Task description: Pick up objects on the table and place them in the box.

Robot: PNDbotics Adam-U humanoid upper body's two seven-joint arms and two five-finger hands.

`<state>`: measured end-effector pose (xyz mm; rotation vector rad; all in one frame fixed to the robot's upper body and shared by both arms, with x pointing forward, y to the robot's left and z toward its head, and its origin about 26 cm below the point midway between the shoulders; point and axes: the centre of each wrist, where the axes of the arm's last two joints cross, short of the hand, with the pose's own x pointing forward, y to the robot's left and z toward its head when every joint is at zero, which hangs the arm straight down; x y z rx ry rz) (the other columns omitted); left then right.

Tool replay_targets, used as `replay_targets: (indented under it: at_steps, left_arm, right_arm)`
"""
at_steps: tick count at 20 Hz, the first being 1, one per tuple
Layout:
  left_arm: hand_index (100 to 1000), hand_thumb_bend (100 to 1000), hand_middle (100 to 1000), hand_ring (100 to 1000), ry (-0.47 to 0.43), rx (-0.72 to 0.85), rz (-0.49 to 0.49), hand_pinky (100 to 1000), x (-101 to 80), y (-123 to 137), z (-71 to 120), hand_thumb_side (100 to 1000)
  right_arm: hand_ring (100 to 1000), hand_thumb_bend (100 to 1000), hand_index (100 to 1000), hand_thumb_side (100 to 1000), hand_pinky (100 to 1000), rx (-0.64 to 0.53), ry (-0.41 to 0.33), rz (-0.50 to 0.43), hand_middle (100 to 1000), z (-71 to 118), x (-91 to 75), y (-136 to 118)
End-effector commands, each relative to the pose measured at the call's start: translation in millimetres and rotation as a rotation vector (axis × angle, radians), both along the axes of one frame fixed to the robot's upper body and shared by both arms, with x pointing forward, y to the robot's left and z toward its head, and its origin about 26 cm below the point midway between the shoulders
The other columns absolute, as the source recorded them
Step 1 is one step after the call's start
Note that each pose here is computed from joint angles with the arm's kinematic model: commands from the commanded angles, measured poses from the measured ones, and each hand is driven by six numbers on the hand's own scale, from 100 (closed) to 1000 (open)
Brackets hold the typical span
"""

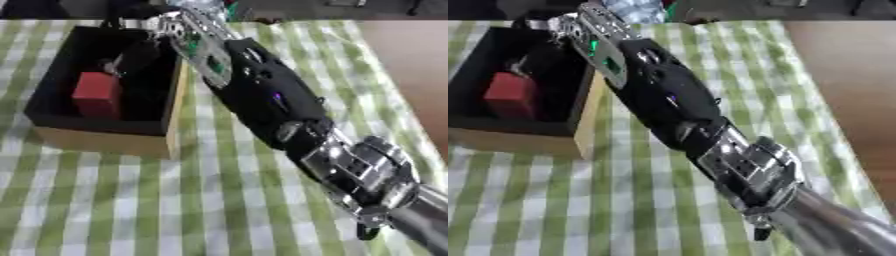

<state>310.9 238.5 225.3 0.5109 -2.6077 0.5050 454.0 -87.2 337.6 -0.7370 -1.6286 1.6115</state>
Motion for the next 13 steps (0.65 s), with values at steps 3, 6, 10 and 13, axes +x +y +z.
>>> replay_targets:
  at_steps: [3,6,10,13]
  left_arm:
    - [624,100,674,739,-0.019,0.001,0.021,633,-3.0,5,4.7,773]
    - [624,100,674,739,-0.019,0.000,0.034,633,-3.2,7,4.1,773]
    - [624,100,674,738,-0.023,-0.006,0.054,633,-3.5,10,3.8,774]
    - [624,100,674,738,-0.028,-0.010,0.070,634,-3.7,12,3.9,776]
  right_arm:
    - [945,100,1000,821,930,0.207,-0.191,0.046,837,63.7,-47.8,-33]
    - [917,100,1000,771,906,0.322,-0.284,0.045,813,82.3,-81.9,-55]
    - [879,100,967,690,884,0.481,-0.382,0.079,768,90.2,-130.9,-86]
    - [859,100,961,700,878,0.599,-0.450,0.098,758,85.3,-169.5,-108]
